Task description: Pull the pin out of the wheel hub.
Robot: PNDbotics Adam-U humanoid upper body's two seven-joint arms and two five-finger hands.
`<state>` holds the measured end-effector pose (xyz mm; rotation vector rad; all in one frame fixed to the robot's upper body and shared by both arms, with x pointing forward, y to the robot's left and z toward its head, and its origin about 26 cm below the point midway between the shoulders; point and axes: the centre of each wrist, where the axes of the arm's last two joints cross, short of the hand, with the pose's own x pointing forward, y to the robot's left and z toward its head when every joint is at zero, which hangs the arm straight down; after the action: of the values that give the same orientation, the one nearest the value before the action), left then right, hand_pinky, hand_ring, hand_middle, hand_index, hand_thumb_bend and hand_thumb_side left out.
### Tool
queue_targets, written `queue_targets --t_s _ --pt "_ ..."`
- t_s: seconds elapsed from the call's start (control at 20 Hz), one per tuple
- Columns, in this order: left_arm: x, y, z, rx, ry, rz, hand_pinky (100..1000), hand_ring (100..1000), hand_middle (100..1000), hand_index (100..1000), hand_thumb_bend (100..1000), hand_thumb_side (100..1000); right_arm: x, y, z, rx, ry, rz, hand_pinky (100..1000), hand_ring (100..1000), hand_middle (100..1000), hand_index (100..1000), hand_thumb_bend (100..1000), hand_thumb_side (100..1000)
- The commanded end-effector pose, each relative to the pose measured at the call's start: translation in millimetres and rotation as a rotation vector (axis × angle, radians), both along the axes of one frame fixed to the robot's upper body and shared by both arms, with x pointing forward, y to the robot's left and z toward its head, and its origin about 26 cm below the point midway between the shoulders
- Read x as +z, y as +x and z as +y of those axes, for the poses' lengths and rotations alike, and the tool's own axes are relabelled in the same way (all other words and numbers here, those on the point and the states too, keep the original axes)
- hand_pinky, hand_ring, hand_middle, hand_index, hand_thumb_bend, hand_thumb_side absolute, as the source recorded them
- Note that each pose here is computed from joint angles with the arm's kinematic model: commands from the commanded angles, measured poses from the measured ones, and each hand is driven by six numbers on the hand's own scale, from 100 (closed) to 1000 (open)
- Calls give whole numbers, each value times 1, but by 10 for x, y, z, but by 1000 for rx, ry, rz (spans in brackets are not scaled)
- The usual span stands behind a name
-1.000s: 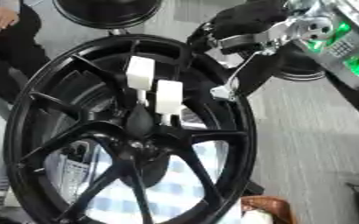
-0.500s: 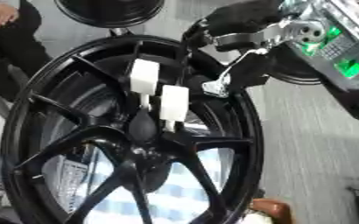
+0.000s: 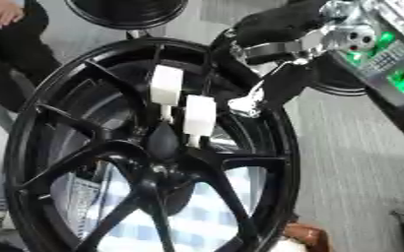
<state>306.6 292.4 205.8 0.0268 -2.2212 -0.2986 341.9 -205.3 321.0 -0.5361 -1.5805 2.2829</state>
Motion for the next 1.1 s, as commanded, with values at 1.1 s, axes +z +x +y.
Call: queue_targets --t_s 1.1 --pt "20 -7 68 31 -6 2 903 730 623 844 100 741 -179 -131 38 -221 48 35 892 872 744 840 112 905"
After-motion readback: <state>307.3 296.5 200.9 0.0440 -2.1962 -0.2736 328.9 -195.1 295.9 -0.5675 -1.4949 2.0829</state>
